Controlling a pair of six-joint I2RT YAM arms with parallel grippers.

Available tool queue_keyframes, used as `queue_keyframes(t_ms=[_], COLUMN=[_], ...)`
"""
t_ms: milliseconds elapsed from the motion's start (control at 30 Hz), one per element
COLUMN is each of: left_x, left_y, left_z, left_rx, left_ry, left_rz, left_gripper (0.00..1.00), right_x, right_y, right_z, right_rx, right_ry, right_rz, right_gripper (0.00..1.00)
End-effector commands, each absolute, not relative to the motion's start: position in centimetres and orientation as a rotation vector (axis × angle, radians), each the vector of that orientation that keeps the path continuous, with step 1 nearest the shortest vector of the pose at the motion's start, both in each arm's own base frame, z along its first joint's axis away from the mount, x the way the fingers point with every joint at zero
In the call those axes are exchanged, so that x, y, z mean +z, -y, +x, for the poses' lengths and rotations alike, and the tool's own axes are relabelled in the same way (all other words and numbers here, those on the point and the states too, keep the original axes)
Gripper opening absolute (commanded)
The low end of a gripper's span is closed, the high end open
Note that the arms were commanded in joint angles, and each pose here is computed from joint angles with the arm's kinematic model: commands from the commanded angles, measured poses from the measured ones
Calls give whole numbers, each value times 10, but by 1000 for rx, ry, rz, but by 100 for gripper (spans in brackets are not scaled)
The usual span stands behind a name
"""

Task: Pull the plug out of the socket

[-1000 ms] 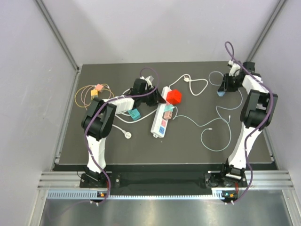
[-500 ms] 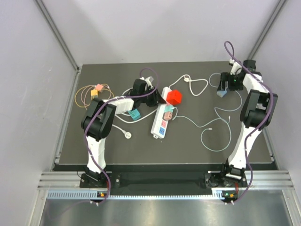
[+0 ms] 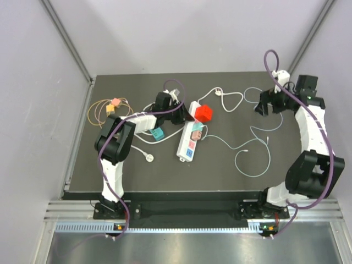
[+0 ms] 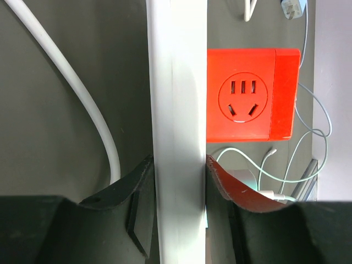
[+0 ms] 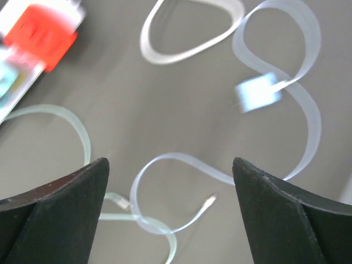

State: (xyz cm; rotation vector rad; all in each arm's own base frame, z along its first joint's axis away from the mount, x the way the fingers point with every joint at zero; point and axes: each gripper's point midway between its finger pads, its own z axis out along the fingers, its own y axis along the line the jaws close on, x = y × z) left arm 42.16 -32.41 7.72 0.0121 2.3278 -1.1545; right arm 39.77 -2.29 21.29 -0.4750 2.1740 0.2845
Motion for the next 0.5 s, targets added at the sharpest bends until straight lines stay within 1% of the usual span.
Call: queue_keyframes(t_ms=[0, 33, 67, 133, 200, 300, 333, 400, 433, 467], left_x=[156, 156, 155, 154, 153, 152, 153, 151, 150, 151], left_y=[336, 336, 336, 336, 336, 337, 337, 336, 336, 336], left_z=[432, 432, 431, 431, 432, 431, 431, 430, 429, 429], left_rx=[-1265, -1267, -1267, -1270, -1272, -1281, -1282, -1283, -1284, -1285], left_ry=[-2104, -2105, -2106, -2111, -2111, -2113, -2111, -2115, -2117, -2116], left_rz=[99, 99, 98, 95, 85, 80, 81, 76, 77, 76], left_gripper=[0, 0, 0, 0, 0, 0, 0, 0, 0, 0], right_x=[169, 162, 153, 136, 132, 120, 115, 113, 110, 108], right_y=[-9, -13, -15, -15, -17, -20, -20, -23, -23, -23], right_z=[353, 345, 335, 325, 326, 326, 327, 331, 332, 333], right_rx=[513, 518, 518, 466, 422, 417, 422, 431, 435, 442], right_ry=[-2300, -2327, -2357, -2407, -2408, -2439, -2452, -2454, -2462, -2470], right_rz=[-544, -559, -567, -575, -585, -587, -581, -576, -572, -563], right_gripper=[91, 85, 82, 80, 78, 72, 68, 66, 62, 62])
